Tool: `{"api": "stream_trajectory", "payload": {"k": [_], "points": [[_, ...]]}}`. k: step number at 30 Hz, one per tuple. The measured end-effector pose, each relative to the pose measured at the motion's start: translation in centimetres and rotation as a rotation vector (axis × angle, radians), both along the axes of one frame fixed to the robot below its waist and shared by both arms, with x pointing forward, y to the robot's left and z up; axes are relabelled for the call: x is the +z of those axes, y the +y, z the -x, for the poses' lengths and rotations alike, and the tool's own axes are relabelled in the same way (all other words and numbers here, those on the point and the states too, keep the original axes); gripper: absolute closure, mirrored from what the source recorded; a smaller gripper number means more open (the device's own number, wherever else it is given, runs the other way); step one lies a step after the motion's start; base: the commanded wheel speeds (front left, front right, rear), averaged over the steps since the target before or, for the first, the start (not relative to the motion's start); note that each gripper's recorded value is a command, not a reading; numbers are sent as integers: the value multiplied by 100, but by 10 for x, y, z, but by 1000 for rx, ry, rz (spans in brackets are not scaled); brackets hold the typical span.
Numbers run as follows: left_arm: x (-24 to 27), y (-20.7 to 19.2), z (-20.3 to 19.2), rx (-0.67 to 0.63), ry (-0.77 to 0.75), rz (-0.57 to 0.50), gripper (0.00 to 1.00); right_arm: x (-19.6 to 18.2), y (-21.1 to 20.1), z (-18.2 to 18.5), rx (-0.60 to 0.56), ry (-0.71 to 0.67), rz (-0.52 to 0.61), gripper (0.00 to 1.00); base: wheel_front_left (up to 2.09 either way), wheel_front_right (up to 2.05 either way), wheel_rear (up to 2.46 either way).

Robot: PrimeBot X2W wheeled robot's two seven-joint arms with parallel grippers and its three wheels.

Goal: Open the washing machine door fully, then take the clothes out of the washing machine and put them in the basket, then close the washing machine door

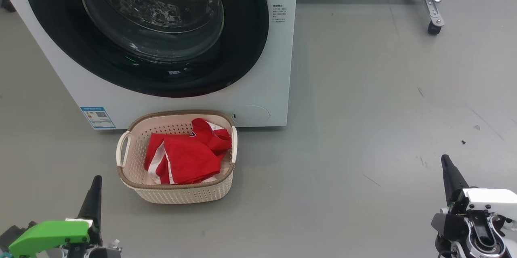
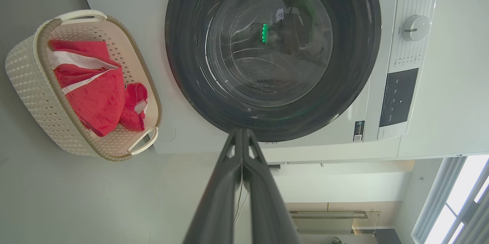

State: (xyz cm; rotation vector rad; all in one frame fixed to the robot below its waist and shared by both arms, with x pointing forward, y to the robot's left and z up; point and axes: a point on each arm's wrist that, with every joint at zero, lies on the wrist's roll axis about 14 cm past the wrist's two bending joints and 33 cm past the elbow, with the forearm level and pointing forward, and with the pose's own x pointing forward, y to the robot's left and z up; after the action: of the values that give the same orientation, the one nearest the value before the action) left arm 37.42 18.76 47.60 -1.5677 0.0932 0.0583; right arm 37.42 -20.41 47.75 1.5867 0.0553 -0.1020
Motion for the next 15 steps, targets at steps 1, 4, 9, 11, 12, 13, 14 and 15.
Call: {"api": "stream_trajectory", "payload": {"k": [1,4,9,11,12,13,14,15], "points": [[0,0,0,0,0,0,100,0,0,0,0,0,0,100,0,0,0],[0,0,0,0,0,0,100,0,0,0,-1,0,0,100,0,0,0],[0,0,0,0,0,0,100,0,0,0,-1,1,0,100,0,0,0],[0,0,0,0,0,0,100,0,0,0,0,1,0,100,0,0,0],[0,0,0,-3,0,1,100,0,0,0,-1,1,-1,100,0,0,0],[0,0,0,-3,0,1,100,0,0,0,-1,0,-1,100,0,0,0],[0,0,0,-3,0,1,100,0,0,0,-1,0,-1,100,0,0,0],[0,0,0,-3,-1,1,100,0,0,0,-1,1,-1,100,0,0,0]]}}
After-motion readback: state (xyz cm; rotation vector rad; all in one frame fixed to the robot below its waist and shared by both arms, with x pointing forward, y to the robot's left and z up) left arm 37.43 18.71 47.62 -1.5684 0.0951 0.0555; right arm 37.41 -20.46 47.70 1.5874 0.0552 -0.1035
